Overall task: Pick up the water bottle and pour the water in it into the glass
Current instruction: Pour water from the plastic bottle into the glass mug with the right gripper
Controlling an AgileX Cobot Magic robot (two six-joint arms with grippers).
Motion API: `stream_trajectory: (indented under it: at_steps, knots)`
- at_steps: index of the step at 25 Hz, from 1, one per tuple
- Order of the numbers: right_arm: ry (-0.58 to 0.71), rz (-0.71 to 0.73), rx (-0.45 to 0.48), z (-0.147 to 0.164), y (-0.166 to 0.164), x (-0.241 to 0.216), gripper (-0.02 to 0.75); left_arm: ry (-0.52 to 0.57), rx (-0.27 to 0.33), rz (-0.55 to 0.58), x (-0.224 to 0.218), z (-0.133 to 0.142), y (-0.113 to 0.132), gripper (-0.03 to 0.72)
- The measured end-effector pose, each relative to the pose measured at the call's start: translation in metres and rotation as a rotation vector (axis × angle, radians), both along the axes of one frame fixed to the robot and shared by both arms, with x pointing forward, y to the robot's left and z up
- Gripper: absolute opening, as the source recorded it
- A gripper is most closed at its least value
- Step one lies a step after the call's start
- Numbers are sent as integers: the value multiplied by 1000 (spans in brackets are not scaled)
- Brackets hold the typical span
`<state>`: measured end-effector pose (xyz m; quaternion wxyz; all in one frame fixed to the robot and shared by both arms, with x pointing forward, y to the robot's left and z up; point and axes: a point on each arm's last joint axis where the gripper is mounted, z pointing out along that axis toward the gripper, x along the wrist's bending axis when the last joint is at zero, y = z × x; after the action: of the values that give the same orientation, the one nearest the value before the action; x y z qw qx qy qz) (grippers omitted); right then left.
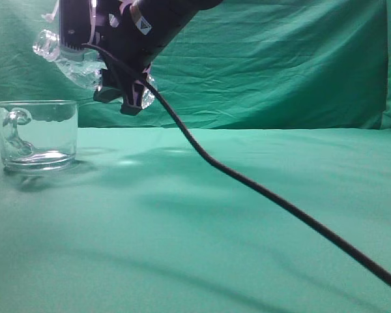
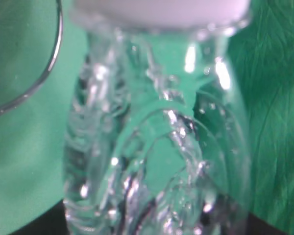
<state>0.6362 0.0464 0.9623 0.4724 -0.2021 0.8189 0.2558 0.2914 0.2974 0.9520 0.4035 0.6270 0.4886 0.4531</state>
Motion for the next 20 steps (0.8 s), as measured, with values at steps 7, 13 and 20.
stream_trajectory:
  at_steps: [7, 13, 20]
  knots:
    - [-46, 36, -54, -1, 0, 0, 326, 0, 0, 0, 0, 0, 0, 0]
    - [-68, 36, -86, -4, -6, 7, 326, 0, 0, 0, 0, 0, 0, 0]
    - [-76, 34, -81, -6, -7, 13, 326, 0, 0, 0, 0, 0, 0, 0]
